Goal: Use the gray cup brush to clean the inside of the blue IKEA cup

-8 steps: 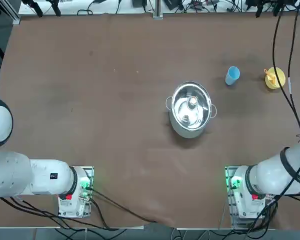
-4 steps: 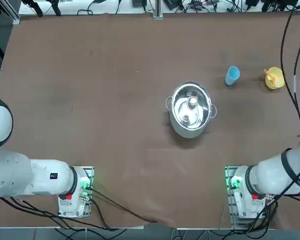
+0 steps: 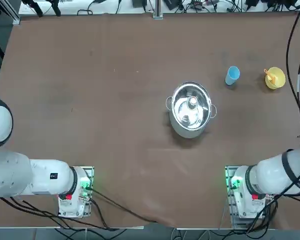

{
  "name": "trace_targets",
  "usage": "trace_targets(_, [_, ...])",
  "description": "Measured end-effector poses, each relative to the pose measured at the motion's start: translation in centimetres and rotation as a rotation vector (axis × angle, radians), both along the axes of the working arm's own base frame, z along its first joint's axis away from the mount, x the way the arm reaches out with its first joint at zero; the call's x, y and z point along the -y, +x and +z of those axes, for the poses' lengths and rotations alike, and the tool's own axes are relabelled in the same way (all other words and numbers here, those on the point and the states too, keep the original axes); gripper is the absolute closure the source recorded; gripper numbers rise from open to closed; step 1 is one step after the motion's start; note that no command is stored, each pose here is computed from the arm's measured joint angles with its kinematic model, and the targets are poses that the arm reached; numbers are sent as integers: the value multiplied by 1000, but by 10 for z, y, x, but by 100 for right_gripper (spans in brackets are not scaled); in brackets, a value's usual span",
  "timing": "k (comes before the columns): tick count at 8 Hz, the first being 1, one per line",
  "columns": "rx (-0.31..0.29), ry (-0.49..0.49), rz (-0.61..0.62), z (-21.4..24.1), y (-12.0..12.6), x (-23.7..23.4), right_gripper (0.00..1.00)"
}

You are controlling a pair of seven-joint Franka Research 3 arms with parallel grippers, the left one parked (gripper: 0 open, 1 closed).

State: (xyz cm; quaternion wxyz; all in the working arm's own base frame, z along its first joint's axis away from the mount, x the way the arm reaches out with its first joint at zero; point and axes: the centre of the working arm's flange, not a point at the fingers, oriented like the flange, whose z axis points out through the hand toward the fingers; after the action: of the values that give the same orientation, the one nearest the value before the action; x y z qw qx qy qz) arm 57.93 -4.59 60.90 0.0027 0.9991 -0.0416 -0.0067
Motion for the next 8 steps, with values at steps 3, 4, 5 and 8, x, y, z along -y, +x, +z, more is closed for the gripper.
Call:
trace_targets(3, [-1,14,4,13,-41,-2,0])
trace_targets(4, [2,17,9,17,-51,-5,0])
trace_targets(5, [3,18,12,18,-55,-7,0])
trace_targets(8, [9,17,19,19,-53,-10,0])
